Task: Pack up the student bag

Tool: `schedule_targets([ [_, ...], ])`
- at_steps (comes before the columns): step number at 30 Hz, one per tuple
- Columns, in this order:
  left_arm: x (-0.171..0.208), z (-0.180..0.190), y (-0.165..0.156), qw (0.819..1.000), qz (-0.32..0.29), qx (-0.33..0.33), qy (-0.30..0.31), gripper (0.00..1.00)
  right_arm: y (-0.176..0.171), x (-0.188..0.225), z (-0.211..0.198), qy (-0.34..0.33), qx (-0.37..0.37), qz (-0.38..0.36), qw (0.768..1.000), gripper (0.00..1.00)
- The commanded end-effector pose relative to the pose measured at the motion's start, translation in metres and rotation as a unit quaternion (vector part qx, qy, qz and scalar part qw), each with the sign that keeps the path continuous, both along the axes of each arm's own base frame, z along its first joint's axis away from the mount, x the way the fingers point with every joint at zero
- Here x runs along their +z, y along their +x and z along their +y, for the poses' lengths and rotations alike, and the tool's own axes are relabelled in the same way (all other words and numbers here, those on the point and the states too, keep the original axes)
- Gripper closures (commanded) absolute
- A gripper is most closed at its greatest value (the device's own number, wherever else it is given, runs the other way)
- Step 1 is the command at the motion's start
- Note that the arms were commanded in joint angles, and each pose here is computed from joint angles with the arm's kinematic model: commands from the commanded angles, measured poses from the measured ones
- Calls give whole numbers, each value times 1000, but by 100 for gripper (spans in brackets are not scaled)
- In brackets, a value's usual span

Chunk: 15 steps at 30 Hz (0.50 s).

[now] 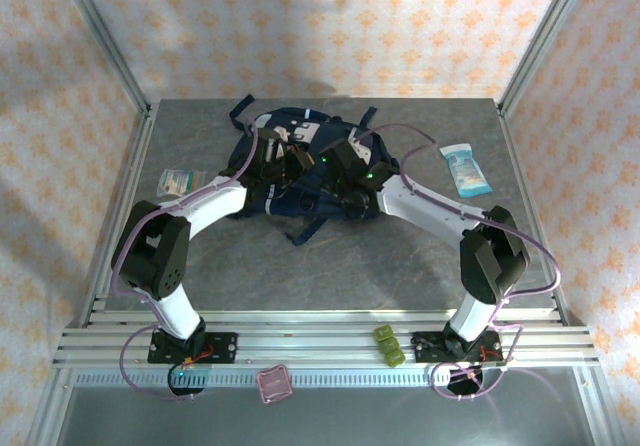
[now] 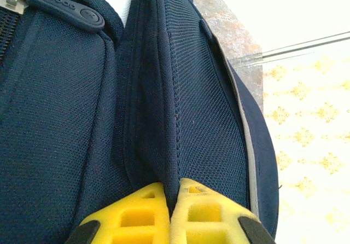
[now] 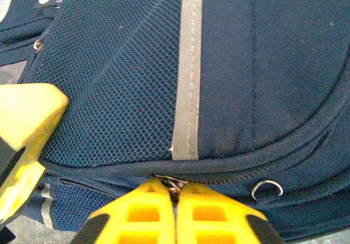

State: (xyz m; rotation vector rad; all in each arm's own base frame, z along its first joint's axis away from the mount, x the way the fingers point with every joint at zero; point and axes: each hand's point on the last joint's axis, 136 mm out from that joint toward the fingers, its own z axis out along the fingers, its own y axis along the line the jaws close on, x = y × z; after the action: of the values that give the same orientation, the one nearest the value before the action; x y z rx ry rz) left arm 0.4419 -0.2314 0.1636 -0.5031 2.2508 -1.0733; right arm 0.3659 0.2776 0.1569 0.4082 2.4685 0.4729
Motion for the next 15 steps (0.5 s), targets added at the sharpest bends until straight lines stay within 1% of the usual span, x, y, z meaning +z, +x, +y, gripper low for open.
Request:
schedule_targets([
  [1, 69, -17, 0, 994, -94, -34, -54, 100, 14, 6, -3, -7, -25, -24, 999, 100],
  [4, 69, -17, 1, 993, -95, -34, -54, 100, 12, 3, -8, -13, -31, -22, 999, 99],
  [5, 69, -17, 1, 993, -94, -34, -55, 100, 11, 2, -8, -13, -31, -20, 999, 95],
  [6, 68, -18, 1, 993, -94, -34, -55, 100, 10, 0, -7, -10, -29, -18, 999, 81],
  [7, 68, -18, 1, 993, -94, -36, -57, 100, 10, -1, -4, -3, -26, -18, 999, 76],
  [8, 68, -18, 1, 993, -93, -36, -58, 100, 10, -3, -3, 0, -23, -17, 1000, 77],
  [9, 68, -18, 1, 993, -94, -35, -59, 100, 9, -6, -1, 1, -22, -16, 1000, 82],
  [10, 69, -19, 1, 993, -95, -36, -60, 100, 9, -7, 1, 0, -23, -15, 1000, 92],
  [11, 68, -19, 2, 993, -94, -35, -60, 100, 10, -8, 2, -3, -24, -15, 1000, 95],
  [13, 69, -19, 2, 993, -95, -35, -60, 100, 12, -15, 3, -15, -28, -8, 999, 94],
  [15, 69, -19, 2, 993, -94, -34, -60, 100, 13, -19, 6, -16, -28, -4, 999, 90],
])
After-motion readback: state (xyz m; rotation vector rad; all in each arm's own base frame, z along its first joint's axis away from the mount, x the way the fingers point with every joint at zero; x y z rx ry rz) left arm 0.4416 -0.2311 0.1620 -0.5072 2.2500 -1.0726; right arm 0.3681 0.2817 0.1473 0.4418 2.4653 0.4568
